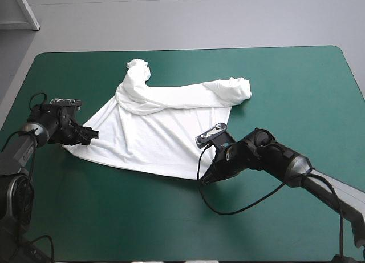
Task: Fold the cloth
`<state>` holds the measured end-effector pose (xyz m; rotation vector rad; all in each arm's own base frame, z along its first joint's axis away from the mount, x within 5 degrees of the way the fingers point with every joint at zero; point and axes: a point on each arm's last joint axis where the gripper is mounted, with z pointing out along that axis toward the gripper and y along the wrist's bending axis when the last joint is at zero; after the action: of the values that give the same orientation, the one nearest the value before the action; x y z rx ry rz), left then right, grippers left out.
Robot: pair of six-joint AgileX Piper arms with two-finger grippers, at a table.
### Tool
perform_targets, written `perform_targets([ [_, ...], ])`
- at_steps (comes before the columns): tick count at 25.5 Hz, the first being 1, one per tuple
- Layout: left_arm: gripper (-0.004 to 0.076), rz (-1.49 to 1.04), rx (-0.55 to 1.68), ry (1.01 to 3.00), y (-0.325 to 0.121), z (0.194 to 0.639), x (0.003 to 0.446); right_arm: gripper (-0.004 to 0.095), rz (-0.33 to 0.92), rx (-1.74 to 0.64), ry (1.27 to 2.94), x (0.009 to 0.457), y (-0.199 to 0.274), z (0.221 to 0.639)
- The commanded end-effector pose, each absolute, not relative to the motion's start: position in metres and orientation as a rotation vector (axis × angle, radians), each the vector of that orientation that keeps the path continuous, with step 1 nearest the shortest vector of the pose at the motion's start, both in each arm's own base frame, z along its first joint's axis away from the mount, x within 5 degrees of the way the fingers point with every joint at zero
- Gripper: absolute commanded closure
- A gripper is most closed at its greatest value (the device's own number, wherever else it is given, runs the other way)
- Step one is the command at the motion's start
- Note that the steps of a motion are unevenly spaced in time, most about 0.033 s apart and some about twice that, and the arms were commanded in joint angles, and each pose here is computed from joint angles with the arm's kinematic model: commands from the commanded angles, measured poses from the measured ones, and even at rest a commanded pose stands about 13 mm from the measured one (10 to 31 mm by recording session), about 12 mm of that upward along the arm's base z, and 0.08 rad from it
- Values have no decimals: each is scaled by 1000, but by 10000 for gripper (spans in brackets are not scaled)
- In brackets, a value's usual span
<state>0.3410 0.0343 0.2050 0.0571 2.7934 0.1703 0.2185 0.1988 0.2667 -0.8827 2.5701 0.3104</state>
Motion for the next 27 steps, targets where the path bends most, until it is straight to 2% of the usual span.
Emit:
perform_targets([
  [1,360,51,42,2828,28,191,346,926,319,-843,2468,220,197,296],
  [3,546,-57,46,2858,22,186,345,926,287,-821,2431,225,197,305],
  [5,670,-93,69,2856,19,186,345,925,267,-805,2398,229,197,314],
  [6,706,-100,82,2854,19,186,345,925,261,-805,2379,231,197,319],
  [12,701,-98,98,2824,18,190,346,926,283,-782,2308,235,201,346],
  [14,701,-92,106,2782,18,206,344,925,284,-778,2297,236,201,352],
  [20,702,-41,120,2517,17,294,326,925,278,-778,2288,236,201,355],
  [21,702,-27,122,2432,16,321,315,925,263,-784,2283,237,200,355],
  [25,702,-4,125,2299,14,361,287,926,218,-798,2262,239,198,357],
  [27,703,4,128,2220,12,388,272,925,190,-786,2187,239,194,379],
])
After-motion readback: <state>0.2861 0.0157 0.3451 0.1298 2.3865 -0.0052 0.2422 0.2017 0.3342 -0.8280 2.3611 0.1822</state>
